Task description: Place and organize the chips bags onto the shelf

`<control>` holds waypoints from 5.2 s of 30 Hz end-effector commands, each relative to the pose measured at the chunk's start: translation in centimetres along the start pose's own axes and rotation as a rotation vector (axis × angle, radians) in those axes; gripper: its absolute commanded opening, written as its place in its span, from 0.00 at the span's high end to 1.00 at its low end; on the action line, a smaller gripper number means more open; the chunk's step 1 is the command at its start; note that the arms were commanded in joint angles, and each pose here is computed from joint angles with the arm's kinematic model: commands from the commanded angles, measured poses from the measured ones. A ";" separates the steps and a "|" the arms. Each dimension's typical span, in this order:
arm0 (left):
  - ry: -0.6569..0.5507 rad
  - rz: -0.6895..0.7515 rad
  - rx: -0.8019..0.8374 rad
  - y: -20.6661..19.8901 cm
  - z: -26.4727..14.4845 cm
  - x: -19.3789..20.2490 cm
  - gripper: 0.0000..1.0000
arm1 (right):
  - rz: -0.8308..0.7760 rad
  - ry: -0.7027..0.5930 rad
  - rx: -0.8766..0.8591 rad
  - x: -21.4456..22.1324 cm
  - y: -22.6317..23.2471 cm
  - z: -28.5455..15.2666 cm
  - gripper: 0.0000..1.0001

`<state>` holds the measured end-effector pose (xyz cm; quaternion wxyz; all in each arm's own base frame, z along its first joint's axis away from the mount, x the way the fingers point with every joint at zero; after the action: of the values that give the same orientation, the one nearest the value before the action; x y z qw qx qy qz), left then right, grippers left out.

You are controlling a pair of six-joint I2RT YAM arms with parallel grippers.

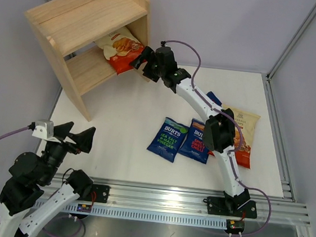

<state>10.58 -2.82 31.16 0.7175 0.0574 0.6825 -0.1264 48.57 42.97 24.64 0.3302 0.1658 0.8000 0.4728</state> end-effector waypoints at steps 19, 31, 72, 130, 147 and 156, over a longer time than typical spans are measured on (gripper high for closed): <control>0.270 -0.130 0.362 -9.7 8.4 1.7 0.01 | -0.370 -0.299 0.342 -7.1 -6.3 -25.8 0.01; 0.632 -0.247 0.774 -26.5 21.2 9.9 0.01 | -0.334 -0.497 0.458 -2.6 -11.7 -44.1 0.01; 0.890 -0.452 0.827 -44.9 32.5 28.1 0.80 | -0.278 -0.467 0.142 2.1 -9.0 -53.2 0.03; -0.519 -1.256 0.580 -13.3 9.4 -11.4 1.00 | -0.314 -0.007 -0.970 9.4 5.3 -36.3 0.04; -0.458 -1.356 0.673 -14.0 8.4 -9.5 1.00 | -0.227 -0.067 -1.135 9.7 10.3 -34.5 0.31; -0.340 -1.258 0.530 -13.3 8.7 -6.8 1.00 | -0.153 -0.111 -1.071 8.7 10.2 -33.9 0.39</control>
<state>15.05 -17.23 40.75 0.5601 -0.1895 0.3816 -0.7105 18.91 32.26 37.42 0.4114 -0.0769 0.4963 0.7606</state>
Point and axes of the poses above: each gripper's point midway between its finger pads, its own z axis out along the fingers, its own y axis along the line the jaws close on, x = y × z, the point moved 4 cm from there along -z, back along the fingers, and after that the axes turned 11 degrees about z, right-handed, at the moved point
